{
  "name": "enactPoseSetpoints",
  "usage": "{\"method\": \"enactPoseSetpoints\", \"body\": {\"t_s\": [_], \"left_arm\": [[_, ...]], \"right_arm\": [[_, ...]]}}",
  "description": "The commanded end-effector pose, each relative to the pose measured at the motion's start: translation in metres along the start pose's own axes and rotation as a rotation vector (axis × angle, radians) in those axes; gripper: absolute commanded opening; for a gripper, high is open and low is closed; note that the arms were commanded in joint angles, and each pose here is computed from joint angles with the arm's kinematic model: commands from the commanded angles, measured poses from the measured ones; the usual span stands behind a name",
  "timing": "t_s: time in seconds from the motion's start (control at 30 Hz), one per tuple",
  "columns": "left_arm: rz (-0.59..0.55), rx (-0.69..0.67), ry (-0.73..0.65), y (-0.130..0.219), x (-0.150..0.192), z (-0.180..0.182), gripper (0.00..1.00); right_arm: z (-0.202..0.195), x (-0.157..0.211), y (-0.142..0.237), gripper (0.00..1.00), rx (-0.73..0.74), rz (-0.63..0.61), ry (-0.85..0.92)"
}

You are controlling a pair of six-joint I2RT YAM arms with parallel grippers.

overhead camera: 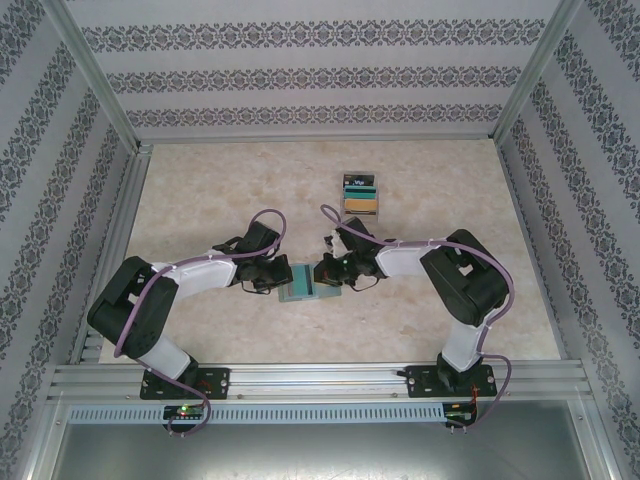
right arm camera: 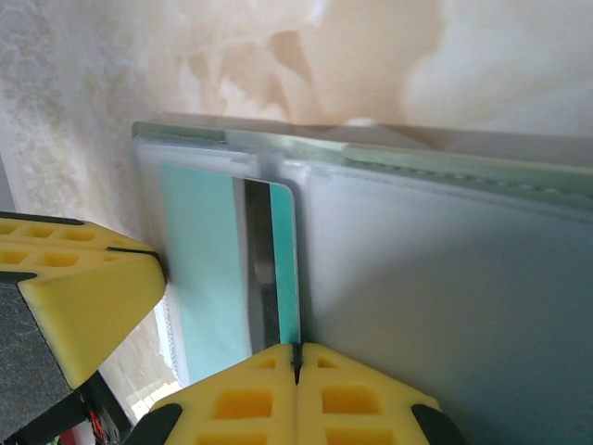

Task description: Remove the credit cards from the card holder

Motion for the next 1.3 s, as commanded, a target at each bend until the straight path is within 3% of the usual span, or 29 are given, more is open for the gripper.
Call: {"method": "enactPoseSetpoints", "body": {"t_s": [0.0, 0.2, 0.33, 0.47, 0.9, 1.17, 1.27], "left_arm": [[0.054, -0.108, 0.014, -0.005, 0.01, 0.019, 0.08], [0.057, -0.102, 0.012, -0.005, 0.009, 0.019, 0.09], [0.063, -0.101, 0.011, -0.007, 0.01, 0.019, 0.08], [0.065, -0.101, 0.014, -0.007, 0.01, 0.019, 0.07], [0.076, -0.093, 0.017, -0.011, 0.01, 0.019, 0.06], [0.082, -0.102, 0.007, -0.01, 0.011, 0.02, 0.06], [0.084, -0.116, 0.0, -0.01, 0.012, 0.022, 0.05]], "right_arm": [[-0.01, 0.004, 0.005, 0.0, 0.037, -0.005, -0.023], [-0.009, 0.004, 0.007, 0.0, 0.03, -0.009, -0.017], [-0.007, 0.001, 0.005, 0.22, 0.025, -0.008, -0.015], [-0.005, -0.001, 0.002, 0.25, 0.017, -0.003, -0.012], [-0.002, -0.004, -0.008, 0.2, -0.018, 0.018, -0.012], [-0.009, -0.005, -0.004, 0.02, -0.015, 0.01, -0.029], [-0.013, -0.005, 0.002, 0.01, -0.014, 0.003, -0.034]]}}
Point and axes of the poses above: each hand's point on the last joint's axis, 136 mm out from that joint toward the fingers, its own y axis back along the fingers, its own z axis along the line the jaws close on, x = y × z, the point moved 9 cm from there along y, back along the fingers, and after that the axes turned 6 degrees about -y, right-handed, at the moved point
